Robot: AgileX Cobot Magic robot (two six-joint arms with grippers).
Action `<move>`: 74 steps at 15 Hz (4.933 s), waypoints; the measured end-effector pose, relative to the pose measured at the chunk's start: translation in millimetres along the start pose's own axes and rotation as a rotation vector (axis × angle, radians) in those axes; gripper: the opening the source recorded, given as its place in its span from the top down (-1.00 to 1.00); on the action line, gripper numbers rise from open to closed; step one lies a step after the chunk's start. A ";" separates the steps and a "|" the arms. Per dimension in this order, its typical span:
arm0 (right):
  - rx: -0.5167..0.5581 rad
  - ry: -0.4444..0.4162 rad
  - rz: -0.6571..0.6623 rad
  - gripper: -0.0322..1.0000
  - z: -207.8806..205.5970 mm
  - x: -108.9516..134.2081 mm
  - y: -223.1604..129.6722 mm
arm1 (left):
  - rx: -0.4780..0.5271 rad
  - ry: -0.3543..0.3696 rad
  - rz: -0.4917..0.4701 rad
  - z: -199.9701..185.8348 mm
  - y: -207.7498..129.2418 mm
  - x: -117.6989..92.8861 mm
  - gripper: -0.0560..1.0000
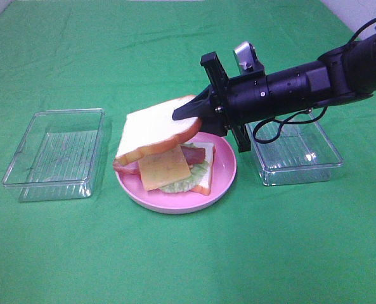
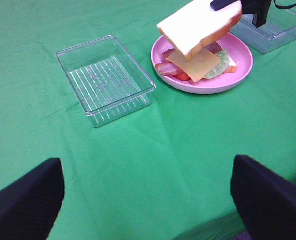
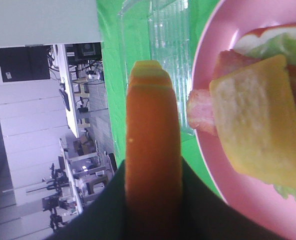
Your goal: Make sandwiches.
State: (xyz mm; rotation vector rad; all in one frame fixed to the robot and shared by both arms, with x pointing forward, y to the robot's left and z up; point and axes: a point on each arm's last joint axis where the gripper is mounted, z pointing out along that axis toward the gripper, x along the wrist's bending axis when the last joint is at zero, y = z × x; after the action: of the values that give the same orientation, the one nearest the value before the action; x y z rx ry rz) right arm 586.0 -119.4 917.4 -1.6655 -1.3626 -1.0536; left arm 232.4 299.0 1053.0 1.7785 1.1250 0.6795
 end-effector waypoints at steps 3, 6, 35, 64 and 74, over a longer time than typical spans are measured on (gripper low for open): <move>-0.006 0.022 0.054 0.55 15.6 -12.8 -0.3 | 0.000 0.000 0.000 0.0 0.0 0.0 -0.72; -0.011 0.024 0.062 0.55 20.7 -18.9 0.1 | 0.000 0.000 0.000 0.0 0.0 0.0 -0.72; -0.057 -0.593 -0.484 -0.37 -59.6 40.9 -20.9 | 0.000 0.000 0.000 0.0 0.0 0.0 -0.72; -0.410 -0.773 -1.040 -0.37 -252.8 18.7 -315.9 | -0.001 0.000 0.003 0.0 0.1 0.0 -0.72; -0.409 -0.774 -1.043 -0.37 -252.8 18.7 -315.9 | -0.001 0.001 0.004 0.0 0.1 0.0 -0.72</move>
State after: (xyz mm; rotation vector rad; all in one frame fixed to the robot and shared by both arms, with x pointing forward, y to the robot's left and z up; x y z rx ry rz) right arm 240.6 -286.2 1047.4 -1.7108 -2.8680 -1.3381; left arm 232.4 299.0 1053.0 1.7799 1.1221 0.6829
